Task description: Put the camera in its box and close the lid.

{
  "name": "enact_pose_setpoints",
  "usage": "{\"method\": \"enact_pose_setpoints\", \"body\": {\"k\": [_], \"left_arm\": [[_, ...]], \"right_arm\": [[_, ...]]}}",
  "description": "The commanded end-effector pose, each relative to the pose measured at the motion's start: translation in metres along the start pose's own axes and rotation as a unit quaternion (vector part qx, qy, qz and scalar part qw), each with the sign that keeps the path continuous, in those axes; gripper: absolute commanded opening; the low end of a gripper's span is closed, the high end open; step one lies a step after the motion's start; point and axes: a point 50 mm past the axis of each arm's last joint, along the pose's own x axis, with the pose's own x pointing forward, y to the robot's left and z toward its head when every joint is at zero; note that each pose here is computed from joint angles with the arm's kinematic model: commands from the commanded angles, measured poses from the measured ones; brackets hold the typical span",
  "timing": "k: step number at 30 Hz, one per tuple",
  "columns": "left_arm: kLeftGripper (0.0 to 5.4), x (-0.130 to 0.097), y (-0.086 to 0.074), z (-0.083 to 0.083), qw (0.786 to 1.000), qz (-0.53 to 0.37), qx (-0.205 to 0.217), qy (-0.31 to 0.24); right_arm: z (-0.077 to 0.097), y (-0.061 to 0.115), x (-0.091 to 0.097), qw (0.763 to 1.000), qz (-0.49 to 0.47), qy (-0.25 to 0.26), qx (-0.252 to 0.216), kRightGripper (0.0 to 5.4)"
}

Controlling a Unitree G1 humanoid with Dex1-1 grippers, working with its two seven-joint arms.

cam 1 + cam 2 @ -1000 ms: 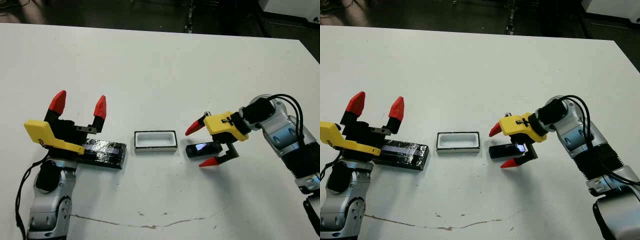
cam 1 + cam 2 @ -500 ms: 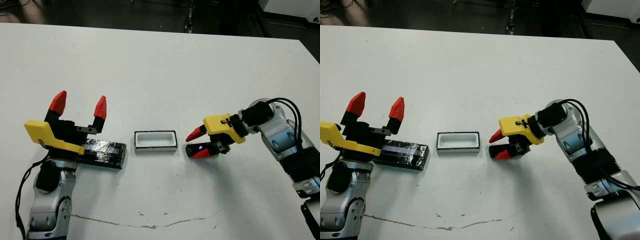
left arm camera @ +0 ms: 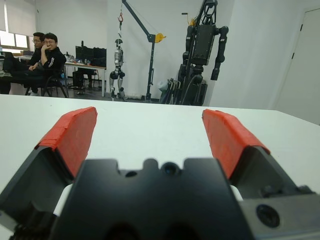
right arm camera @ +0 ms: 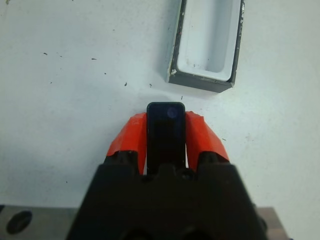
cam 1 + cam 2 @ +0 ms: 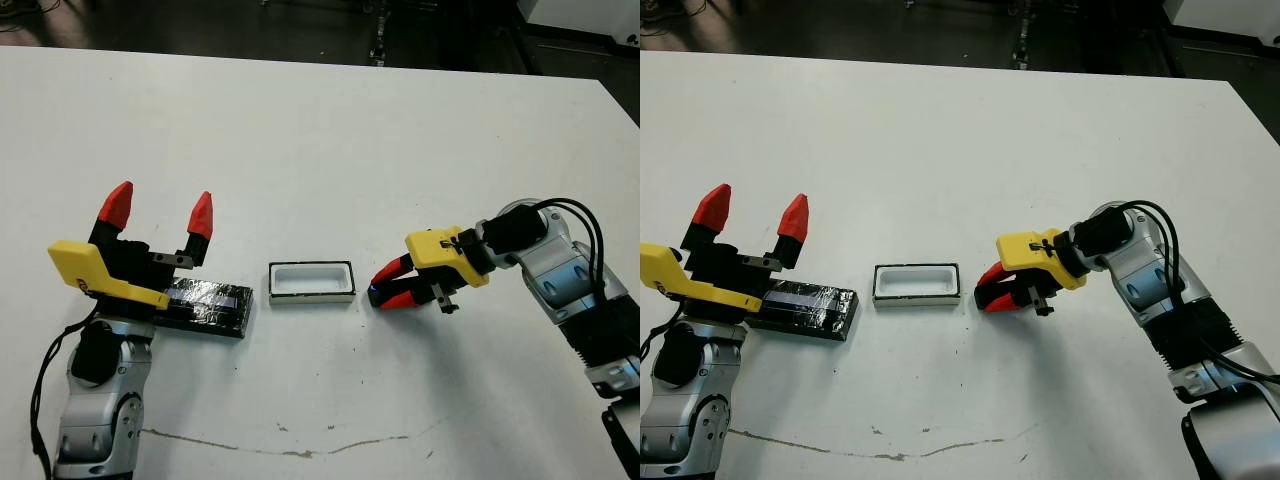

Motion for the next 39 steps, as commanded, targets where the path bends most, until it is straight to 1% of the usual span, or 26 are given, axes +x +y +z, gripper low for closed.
{"method": "enact_pose_setpoints", "body": {"k": [1, 4, 6, 11, 15, 19, 22, 25, 30, 35, 39], "left_arm": [[5.4, -0.003, 0.001, -0.003, 1.0, 0.003, 0.004, 0.011], [5.4, -0.003, 0.001, -0.003, 1.0, 0.005, 0.004, 0.013], [5.4, -0.004, 0.001, -0.003, 1.0, 0.004, 0.003, 0.012], [5.4, -0.003, 0.001, -0.003, 1.0, 0.003, 0.003, 0.012], [5.4, -0.003, 0.001, -0.003, 1.0, 0.002, 0.001, 0.011], [5.4, -0.002, 0.001, -0.002, 1.0, 0.0, 0.003, 0.012], [5.4, -0.002, 0.001, -0.003, 1.0, -0.001, 0.002, 0.01], [5.4, -0.002, 0.001, -0.002, 1.0, 0.001, 0.006, 0.01], [5.4, -0.001, 0.002, -0.002, 1.0, -0.001, 0.007, 0.009], [5.4, -0.001, 0.001, -0.001, 1.0, 0.0, 0.001, 0.01], [5.4, -0.001, 0.001, -0.001, 1.0, 0.001, 0.002, 0.009]], "right_arm": [[-0.003, 0.002, -0.002, 1.0, -0.001, 0.004, 0.01, 1.68], [-0.003, -0.001, -0.005, 1.0, -0.011, 0.002, 0.017, 1.68], [-0.001, -0.004, -0.009, 0.999, -0.025, -0.012, 0.028, 1.68], [0.004, -0.018, -0.026, 0.986, -0.087, -0.089, 0.115, 1.68], [0.011, -0.03, -0.039, 0.968, -0.113, -0.132, 0.179, 1.68], [0.014, -0.042, -0.049, 0.944, -0.175, -0.173, 0.22, 1.68], [0.014, -0.051, -0.052, 0.933, -0.199, -0.179, 0.24, 1.68], [0.019, -0.056, -0.049, 0.93, -0.206, -0.18, 0.244, 1.68], [0.03, -0.058, -0.035, 0.934, -0.195, -0.196, 0.226, 1.68], [0.038, -0.06, -0.022, 0.938, -0.18, -0.19, 0.227, 1.68], [0.042, -0.06, -0.009, 0.945, -0.175, -0.184, 0.207, 1.68]]}}
